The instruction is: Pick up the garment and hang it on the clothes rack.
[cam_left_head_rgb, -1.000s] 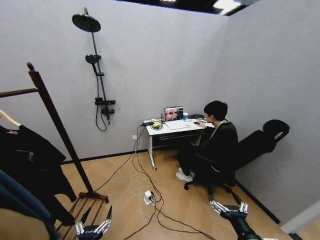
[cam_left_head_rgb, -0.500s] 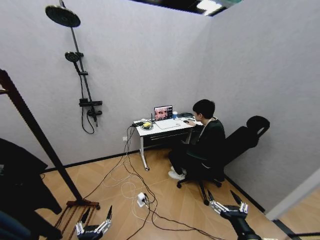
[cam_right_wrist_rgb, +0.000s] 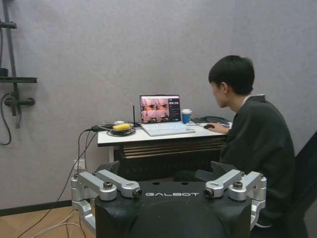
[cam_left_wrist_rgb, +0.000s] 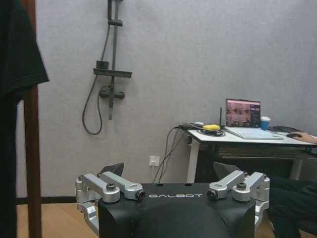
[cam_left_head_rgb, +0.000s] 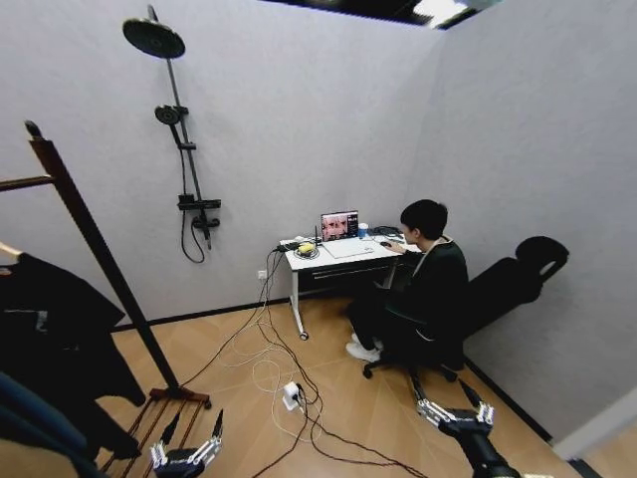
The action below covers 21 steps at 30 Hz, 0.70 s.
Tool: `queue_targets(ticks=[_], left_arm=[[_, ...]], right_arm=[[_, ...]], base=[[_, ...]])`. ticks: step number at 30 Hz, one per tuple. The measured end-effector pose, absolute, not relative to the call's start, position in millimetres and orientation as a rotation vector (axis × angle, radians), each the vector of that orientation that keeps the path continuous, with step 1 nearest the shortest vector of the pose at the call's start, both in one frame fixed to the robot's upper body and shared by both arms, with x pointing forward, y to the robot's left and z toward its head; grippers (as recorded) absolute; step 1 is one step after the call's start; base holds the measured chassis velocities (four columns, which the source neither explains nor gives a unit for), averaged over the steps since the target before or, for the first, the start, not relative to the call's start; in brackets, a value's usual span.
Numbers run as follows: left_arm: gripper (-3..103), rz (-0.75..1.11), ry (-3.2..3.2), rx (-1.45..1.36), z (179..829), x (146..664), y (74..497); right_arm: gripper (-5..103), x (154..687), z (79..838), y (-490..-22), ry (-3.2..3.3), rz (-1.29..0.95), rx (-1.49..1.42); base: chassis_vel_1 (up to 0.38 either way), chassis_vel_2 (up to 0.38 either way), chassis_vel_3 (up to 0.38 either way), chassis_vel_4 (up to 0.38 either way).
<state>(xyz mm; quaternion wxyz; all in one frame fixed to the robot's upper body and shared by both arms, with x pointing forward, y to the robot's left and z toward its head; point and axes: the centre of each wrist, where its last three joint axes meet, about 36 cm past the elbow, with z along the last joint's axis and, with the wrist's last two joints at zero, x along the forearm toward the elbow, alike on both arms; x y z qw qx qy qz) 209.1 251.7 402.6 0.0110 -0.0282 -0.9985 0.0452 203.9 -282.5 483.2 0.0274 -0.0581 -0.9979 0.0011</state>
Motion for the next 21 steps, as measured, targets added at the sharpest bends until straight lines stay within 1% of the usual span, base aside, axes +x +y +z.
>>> queue_targets(ticks=[14,21], left_arm=[[100,0.141,-3.115,-0.088,402.6,209.1,251.7],[100,0.141,-3.115,-0.088,402.6,209.1,251.7]], right_arm=[[100,203.9,483.2,-282.5,-3.081,0.003,-0.179],[100,203.9,483.2,-282.5,-3.082,0.003,-0.179]], base=[[0.107,0.093,0.098,0.097],[0.0,0.0,0.0,0.0]])
